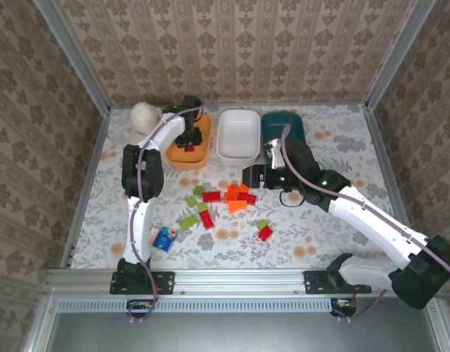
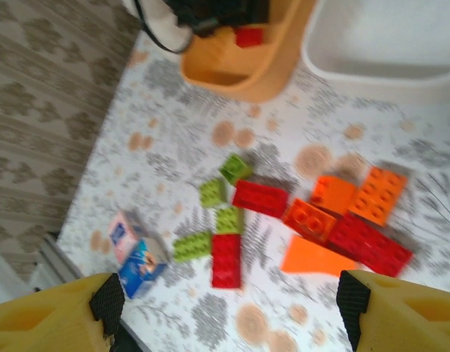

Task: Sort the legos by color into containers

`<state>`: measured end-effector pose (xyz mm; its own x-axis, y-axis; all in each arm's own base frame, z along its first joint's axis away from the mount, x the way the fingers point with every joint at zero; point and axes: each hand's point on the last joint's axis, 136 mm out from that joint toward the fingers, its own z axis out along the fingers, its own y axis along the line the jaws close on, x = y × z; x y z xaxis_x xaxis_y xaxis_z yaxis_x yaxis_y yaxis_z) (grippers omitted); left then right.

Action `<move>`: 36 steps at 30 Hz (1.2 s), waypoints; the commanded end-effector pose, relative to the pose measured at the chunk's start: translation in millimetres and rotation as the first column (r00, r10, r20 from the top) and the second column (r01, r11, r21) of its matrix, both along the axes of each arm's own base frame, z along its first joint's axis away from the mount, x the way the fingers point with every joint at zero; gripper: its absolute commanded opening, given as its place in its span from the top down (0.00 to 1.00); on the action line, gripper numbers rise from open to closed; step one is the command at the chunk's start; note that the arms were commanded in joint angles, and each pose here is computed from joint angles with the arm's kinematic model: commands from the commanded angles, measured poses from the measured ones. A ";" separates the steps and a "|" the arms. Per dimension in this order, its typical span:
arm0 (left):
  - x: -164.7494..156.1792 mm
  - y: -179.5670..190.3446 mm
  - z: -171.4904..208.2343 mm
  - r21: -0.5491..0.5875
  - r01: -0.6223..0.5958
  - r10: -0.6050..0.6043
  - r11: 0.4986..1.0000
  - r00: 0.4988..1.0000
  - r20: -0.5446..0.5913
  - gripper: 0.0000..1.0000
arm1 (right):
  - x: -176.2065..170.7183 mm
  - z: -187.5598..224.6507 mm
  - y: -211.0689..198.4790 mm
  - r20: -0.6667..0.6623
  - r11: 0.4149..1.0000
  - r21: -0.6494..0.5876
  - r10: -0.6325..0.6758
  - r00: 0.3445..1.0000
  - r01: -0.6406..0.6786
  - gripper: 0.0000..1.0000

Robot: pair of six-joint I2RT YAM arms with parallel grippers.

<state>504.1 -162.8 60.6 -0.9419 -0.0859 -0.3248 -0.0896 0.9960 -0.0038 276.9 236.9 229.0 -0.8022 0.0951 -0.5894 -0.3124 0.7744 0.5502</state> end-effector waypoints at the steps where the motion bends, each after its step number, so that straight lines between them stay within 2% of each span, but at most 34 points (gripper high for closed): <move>1: -9.0 -4.4 -2.2 -0.016 0.027 -0.027 1.000 0.998 -0.048 0.51 | -21.6 -36.6 -29.1 -0.109 0.986 -0.167 -0.036 0.993 0.018 0.21; 5: -12.6 -7.2 8.3 -0.025 0.038 -0.039 0.999 0.998 -0.042 0.40 | -37.2 -68.1 -50.0 -0.232 0.953 -0.302 -0.106 0.967 0.032 0.23; 8: -12.7 -7.9 31.5 -0.041 0.037 -0.037 0.998 0.999 0.000 0.36 | -49.5 -92.1 -62.2 -0.330 0.923 -0.385 -0.171 0.928 0.034 0.26; 14: -28.0 -19.1 95.5 -0.125 0.042 -0.026 0.991 0.992 0.124 0.28 | -64.2 -138.2 -60.0 -0.481 0.915 -0.401 -0.250 0.840 0.043 0.25; 19: -69.2 -42.6 126.6 -0.233 0.103 -0.061 0.967 0.982 0.181 0.26 | -64.0 -163.6 -54.8 -0.556 0.904 -0.414 -0.345 0.756 0.108 0.25; 25: -135.4 -70.3 148.9 -0.385 0.205 -0.106 0.900 0.959 0.264 0.24 | -64.8 -184.3 -47.5 -0.616 0.881 -0.413 -0.456 0.642 0.230 0.28; 29: -171.9 -66.1 150.8 -0.432 0.212 -0.099 0.877 0.958 0.269 0.24 | -66.0 -195.5 -41.0 -0.625 0.864 -0.421 -0.498 0.601 0.277 0.29; 36: -205.6 -48.9 153.3 -0.448 0.210 -0.094 0.869 0.959 0.267 0.24 | -70.7 -207.3 -27.9 -0.625 0.838 -0.441 -0.543 0.561 0.320 0.31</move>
